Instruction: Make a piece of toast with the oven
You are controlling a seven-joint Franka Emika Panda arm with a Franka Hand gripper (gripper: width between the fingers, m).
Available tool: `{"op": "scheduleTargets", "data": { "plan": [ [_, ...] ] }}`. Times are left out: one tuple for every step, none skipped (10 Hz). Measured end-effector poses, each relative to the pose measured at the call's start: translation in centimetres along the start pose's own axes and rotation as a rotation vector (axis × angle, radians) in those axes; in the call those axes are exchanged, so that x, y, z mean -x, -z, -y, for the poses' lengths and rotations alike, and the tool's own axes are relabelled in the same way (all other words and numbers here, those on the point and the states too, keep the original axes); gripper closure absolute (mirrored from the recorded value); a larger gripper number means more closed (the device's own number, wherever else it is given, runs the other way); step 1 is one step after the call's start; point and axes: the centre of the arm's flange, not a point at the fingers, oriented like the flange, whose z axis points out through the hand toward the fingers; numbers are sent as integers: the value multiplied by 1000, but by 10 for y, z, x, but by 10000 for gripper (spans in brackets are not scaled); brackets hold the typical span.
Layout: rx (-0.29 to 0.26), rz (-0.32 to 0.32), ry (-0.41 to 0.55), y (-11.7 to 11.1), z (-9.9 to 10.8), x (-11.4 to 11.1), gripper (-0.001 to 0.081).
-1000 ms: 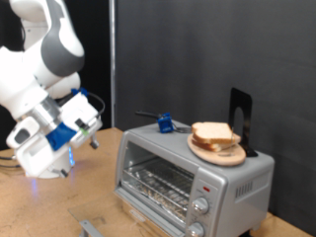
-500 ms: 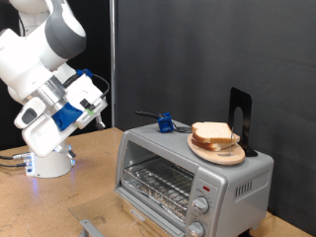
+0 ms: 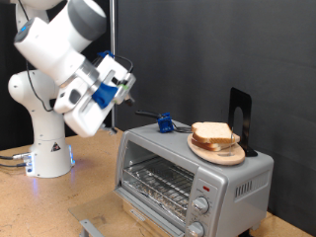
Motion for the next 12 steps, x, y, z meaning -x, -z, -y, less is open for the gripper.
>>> {"op": "scheduleTargets", "data": {
  "plan": [
    [75,72,60,-2,17,11,-3],
    [143,113,81,-2,25,14,-3],
    [114,95,67,-2,24,12,-3],
    [93,92,133,-3,25,13,-3],
    [73,84,244,-5,35,16,-3],
    [64,92,354,-8,51,26,-3],
    [67,92,441,-10,67,38,-3],
    [90,69,505,-10,81,49,-3],
    [112,18,555,-11,96,61,-3],
    [138,-23,584,-14,110,76,-3],
    [158,-56,590,-16,123,92,-3],
    [166,-69,583,-18,134,108,-3]
  ]
}}
